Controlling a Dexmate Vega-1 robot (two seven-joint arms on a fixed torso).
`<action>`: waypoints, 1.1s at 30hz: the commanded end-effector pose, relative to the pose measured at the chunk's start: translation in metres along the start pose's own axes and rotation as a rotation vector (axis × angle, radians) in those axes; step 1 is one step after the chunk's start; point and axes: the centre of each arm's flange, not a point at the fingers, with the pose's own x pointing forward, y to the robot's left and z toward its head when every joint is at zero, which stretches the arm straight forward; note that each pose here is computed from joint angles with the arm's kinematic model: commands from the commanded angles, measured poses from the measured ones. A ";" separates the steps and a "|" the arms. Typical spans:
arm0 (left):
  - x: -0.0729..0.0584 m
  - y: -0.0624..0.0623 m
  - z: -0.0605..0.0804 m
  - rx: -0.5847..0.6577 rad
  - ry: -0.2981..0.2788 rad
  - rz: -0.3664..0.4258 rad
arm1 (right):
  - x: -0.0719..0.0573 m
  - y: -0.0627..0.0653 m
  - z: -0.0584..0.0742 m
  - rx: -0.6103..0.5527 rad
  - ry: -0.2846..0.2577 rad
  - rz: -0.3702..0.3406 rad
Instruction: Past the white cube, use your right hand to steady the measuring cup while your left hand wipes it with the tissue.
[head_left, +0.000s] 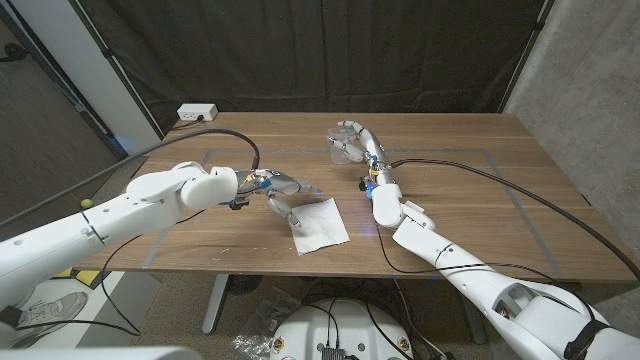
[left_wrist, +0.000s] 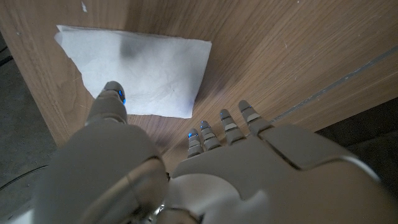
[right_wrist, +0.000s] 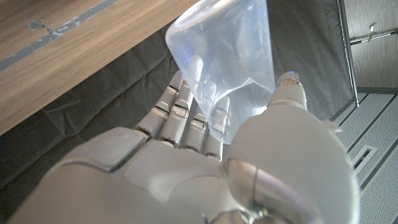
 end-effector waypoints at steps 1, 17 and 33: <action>0.009 -0.011 0.016 0.216 0.033 -0.002 | -0.003 -0.003 -0.002 0.010 -0.002 -0.007; 0.021 -0.021 0.022 0.311 0.040 0.001 | -0.003 -0.002 -0.007 0.018 0.005 -0.006; 0.029 -0.035 0.024 0.435 0.056 0.005 | -0.001 -0.001 -0.009 0.023 0.013 -0.007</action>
